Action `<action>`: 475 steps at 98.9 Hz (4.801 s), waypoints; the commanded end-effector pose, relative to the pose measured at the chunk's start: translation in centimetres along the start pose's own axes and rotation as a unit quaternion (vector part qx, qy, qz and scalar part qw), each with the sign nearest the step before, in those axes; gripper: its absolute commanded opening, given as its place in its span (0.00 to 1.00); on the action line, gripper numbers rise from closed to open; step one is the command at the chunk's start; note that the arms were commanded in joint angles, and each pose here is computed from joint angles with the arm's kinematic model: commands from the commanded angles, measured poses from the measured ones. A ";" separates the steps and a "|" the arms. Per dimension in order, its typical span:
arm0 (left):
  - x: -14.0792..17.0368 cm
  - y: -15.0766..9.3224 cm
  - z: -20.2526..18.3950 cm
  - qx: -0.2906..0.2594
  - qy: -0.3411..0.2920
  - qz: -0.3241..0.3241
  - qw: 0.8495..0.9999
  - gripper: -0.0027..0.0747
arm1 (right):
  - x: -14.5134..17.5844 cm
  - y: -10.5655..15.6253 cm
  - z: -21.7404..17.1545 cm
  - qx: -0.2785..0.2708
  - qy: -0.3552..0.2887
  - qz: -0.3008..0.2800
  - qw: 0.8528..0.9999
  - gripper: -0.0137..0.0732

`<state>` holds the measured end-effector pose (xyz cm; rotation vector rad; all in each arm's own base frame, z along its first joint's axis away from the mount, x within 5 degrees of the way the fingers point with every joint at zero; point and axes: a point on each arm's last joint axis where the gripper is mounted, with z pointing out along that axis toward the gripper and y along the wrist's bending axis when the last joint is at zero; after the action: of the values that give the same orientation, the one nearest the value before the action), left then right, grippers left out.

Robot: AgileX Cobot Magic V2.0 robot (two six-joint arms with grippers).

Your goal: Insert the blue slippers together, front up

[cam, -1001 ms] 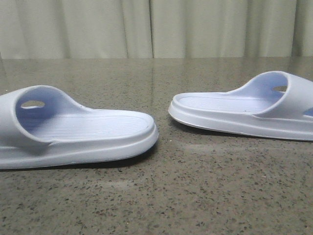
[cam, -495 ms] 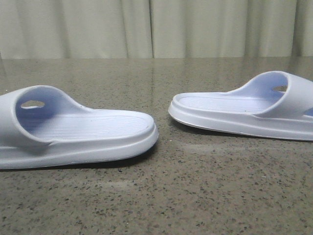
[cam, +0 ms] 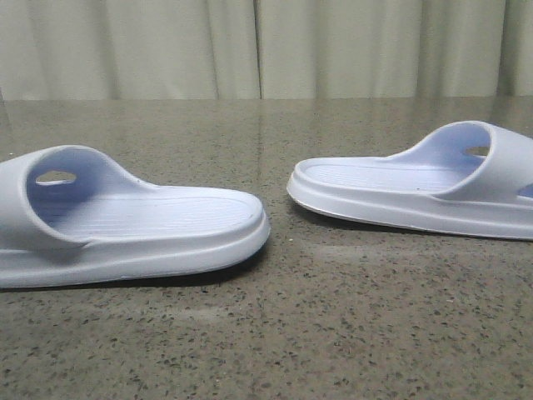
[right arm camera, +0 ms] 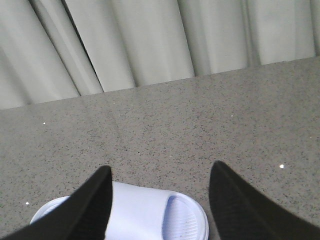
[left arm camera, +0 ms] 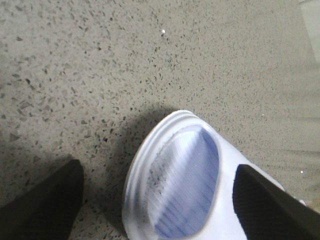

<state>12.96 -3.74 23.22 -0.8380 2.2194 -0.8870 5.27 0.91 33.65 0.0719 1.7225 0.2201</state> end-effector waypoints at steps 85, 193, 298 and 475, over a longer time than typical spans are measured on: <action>-0.6 -0.9 1.0 0.010 -0.012 0.004 1.000 0.69 | -1.6 0.1 0.0 0.001 -0.046 -0.002 0.999 0.58; 0.0 -1.1 1.9 0.001 0.019 0.008 1.000 0.10 | -1.6 0.1 0.0 0.001 -0.046 -0.002 0.999 0.58; -0.3 -4.8 -4.4 0.173 -0.065 -0.005 0.983 0.06 | -1.6 0.1 0.0 0.001 -0.048 0.020 0.999 0.58; 0.0 -4.8 -4.4 0.170 -0.049 -0.001 0.984 0.06 | 4.6 -2.4 12.7 0.121 0.244 0.237 0.933 0.58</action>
<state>11.13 -4.94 27.87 -0.7016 1.9861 -1.1249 16.31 0.88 25.81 0.6685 2.2897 0.3853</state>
